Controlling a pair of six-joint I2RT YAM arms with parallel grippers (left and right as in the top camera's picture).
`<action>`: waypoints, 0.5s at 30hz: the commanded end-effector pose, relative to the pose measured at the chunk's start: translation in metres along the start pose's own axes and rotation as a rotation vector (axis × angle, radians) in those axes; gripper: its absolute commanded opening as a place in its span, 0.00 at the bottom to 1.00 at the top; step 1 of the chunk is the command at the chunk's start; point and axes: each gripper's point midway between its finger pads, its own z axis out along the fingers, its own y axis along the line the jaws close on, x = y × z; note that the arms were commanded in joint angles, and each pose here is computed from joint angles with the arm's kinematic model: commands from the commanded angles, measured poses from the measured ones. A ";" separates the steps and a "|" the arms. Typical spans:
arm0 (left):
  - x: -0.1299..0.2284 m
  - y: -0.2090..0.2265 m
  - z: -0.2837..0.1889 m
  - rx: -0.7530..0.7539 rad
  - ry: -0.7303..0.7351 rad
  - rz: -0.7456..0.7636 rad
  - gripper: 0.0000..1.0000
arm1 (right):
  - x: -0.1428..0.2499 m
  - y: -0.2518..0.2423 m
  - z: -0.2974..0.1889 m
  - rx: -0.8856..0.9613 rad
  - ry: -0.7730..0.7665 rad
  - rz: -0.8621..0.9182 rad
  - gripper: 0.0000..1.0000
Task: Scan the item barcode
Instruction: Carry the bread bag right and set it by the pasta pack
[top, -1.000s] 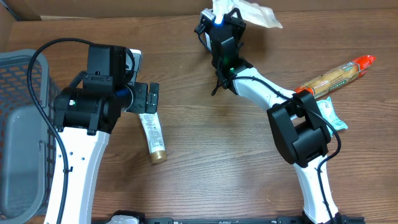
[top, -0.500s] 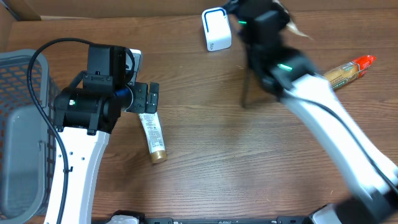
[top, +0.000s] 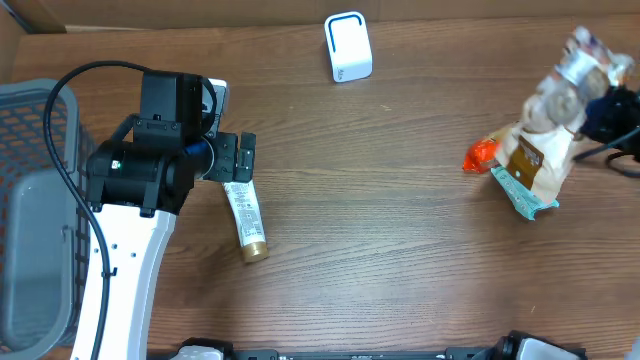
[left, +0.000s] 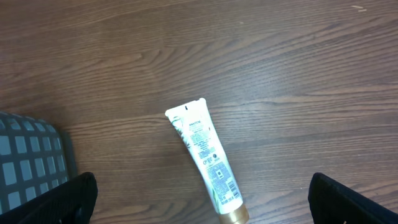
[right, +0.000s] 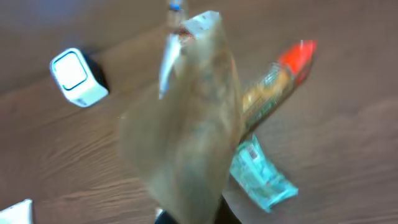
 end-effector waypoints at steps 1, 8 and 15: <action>-0.003 0.001 -0.001 -0.005 -0.006 0.019 1.00 | 0.019 -0.016 0.050 -0.184 0.137 0.100 0.04; -0.002 0.001 -0.001 -0.005 -0.005 0.019 1.00 | 0.031 -0.060 0.111 -0.250 0.232 0.197 0.11; -0.003 0.001 -0.001 -0.005 -0.006 0.019 0.99 | 0.026 -0.087 0.106 -0.198 0.217 0.255 0.75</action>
